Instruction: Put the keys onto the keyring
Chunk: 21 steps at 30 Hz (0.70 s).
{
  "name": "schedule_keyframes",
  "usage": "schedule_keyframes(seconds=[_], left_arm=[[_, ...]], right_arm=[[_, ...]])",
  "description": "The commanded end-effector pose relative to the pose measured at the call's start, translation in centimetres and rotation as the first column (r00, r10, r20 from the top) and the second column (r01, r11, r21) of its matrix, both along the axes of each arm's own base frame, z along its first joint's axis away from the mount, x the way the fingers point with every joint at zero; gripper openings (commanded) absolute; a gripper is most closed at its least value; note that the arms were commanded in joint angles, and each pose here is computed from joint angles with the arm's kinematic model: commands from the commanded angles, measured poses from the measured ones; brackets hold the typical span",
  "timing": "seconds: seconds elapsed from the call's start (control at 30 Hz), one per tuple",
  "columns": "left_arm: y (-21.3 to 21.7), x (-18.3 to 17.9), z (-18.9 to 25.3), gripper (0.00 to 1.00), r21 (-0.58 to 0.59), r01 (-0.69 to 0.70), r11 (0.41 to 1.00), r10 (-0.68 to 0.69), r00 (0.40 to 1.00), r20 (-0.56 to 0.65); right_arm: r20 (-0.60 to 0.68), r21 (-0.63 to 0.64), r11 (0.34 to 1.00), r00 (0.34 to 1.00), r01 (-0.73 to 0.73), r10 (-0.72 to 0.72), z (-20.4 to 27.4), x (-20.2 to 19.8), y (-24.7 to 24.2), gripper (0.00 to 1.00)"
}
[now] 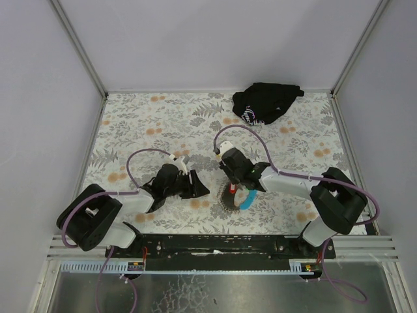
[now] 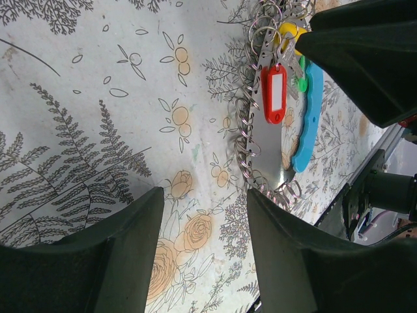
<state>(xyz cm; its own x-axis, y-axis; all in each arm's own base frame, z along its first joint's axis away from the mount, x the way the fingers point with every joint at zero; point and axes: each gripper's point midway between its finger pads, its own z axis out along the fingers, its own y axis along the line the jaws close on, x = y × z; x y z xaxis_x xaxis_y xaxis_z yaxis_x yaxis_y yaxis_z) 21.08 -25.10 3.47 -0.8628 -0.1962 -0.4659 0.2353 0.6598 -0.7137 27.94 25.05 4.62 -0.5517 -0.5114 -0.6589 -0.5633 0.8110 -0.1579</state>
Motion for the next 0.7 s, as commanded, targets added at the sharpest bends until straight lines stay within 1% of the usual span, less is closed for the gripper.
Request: schedule_keyframes(seconds=[0.0, 0.1, 0.43, 0.57, 0.67], left_arm=[[-1.0, 1.1, 1.8, 0.53, -0.046, 0.006, 0.999, -0.003, 0.998, 0.06], [-1.0, 1.1, 1.8, 0.53, -0.044, 0.004, 0.999, -0.001, 0.998, 0.06], [-0.9, 1.1, 1.8, 0.53, -0.04, 0.004, 0.999, -0.001, 0.998, 0.064], [-0.9, 1.1, 1.8, 0.53, -0.041, 0.006, 0.999, -0.003, 0.998, 0.063], [-1.0, 1.1, 1.8, 0.53, -0.04, 0.007, 0.999, -0.005, 0.998, 0.063]], right_arm=[[0.034, 0.046, 0.999, 0.999, 0.02, -0.022, 2.4, 0.7, 0.4, 0.3], [-0.005, 0.082, 0.995, 0.999, -0.048, 0.049, 2.1, 0.0, 1.8, 0.3], [-0.104, 0.074, 0.981, 0.977, -0.18, 0.187, 0.1, -1.5, 3.7, 0.26], [-0.108, 0.054, 0.98, 0.974, -0.193, 0.197, -0.3, -1.5, 3.8, 0.26], [-0.093, 0.034, 0.986, 0.982, -0.162, 0.165, -0.7, -0.9, 3.5, 0.26]])
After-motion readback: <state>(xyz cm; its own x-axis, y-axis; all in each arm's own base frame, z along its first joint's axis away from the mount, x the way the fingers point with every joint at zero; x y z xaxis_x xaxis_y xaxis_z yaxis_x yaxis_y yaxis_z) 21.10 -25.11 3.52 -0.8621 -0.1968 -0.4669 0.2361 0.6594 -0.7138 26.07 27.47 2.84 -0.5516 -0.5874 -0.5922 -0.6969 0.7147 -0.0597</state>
